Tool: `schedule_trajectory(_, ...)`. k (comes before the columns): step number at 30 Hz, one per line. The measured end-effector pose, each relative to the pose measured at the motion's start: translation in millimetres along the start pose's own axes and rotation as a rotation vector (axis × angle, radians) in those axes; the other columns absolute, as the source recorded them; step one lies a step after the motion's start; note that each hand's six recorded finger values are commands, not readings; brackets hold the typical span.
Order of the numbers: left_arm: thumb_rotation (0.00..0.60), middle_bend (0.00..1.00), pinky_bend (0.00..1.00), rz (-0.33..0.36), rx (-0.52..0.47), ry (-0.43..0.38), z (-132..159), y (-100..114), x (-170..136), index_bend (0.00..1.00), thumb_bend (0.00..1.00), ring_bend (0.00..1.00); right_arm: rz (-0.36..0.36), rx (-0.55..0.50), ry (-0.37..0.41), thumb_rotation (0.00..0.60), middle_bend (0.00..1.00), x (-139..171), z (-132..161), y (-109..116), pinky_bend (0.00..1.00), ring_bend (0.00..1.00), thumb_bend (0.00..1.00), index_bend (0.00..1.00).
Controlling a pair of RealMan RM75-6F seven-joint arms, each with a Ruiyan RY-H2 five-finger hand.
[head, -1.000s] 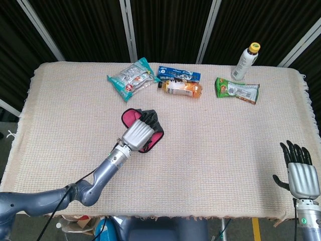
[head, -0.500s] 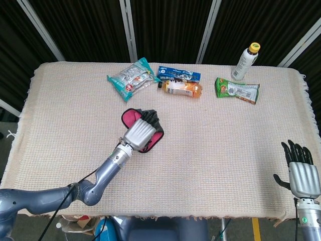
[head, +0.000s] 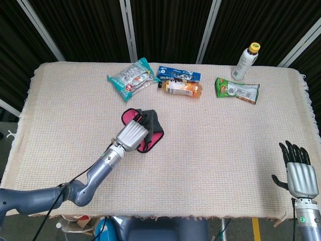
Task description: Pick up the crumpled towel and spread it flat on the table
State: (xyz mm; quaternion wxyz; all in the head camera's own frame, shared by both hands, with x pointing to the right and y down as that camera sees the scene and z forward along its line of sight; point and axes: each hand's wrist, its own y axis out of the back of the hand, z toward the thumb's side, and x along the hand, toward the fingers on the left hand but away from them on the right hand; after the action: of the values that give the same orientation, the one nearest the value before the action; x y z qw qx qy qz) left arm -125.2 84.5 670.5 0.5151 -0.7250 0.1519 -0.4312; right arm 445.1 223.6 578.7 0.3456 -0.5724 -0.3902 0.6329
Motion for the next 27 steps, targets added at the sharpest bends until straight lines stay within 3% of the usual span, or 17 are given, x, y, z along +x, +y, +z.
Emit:
schedule_trajectory(7, 0.6, 0.2, 0.14, -0.001, 0.024, -0.009, 2, -1, 1, 0.4, 0.24, 0.07, 0.001, -0.005, -0.004, 0.6, 0.0, 0, -1, 0, 0.05, 0.0, 0.22, 0.0)
schedule_trajectory(19, 0.6, 0.21, 0.14, -0.008, 0.058, -0.032, 18, -8, 16, 0.47, 0.27, 0.07, -0.006, -0.014, -0.001, 0.6, 0.0, 0, 0, 2, 0.04, 0.0, 0.22, 0.0)
schedule_trajectory(27, 0.6, 0.22, 0.14, -0.024, 0.079, -0.009, 12, -15, 21, 0.5, 0.29, 0.07, -0.006, -0.015, -0.009, 0.6, 0.0, 0, -2, 2, 0.04, 0.0, 0.22, 0.0)
